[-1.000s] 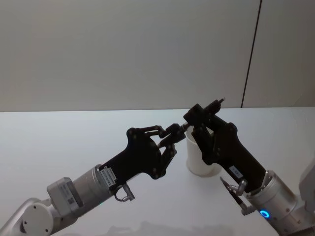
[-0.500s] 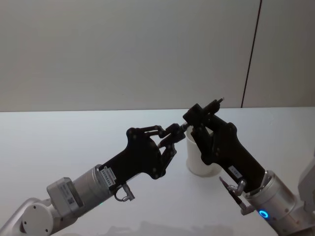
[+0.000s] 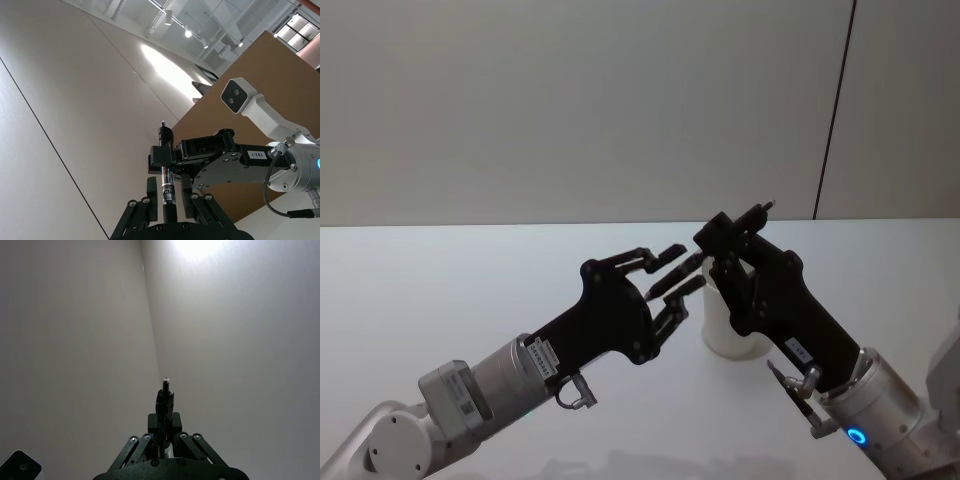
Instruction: Place the pen into the pen holder.
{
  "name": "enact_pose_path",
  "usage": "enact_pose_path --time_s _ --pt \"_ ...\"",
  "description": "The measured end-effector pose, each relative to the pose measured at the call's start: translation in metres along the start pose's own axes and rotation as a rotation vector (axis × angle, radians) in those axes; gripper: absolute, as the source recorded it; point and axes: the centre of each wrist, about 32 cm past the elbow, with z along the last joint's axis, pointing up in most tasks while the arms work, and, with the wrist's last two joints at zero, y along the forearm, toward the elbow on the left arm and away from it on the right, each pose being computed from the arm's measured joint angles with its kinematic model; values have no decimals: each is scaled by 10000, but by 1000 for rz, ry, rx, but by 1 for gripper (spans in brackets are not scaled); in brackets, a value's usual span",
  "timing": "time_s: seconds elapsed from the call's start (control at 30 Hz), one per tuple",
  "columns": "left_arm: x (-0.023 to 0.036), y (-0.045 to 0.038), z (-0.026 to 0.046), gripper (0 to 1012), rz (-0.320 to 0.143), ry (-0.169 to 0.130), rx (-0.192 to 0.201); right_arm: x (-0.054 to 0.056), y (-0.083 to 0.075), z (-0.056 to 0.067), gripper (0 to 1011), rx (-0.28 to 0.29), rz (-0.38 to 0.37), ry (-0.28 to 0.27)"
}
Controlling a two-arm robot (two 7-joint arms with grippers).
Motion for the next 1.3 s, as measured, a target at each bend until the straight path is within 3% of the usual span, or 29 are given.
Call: enact_pose_path --time_s 0.07,0.17,0.77,1.0,1.3 --pt "0 0 0 345 0 0 0 0 1 -1 135 0 0 0" --pt "0 0 0 488 0 0 0 0 2 -2 135 1 0 -1" --pt "0 1 0 987 0 0 1 -6 -1 -7 135 11 2 -4" --pt "0 1 0 1003 0 1 1 -7 -9 8 135 9 -2 -16" --pt "0 1 0 1003 0 1 1 7 -55 99 135 -21 -41 -95"
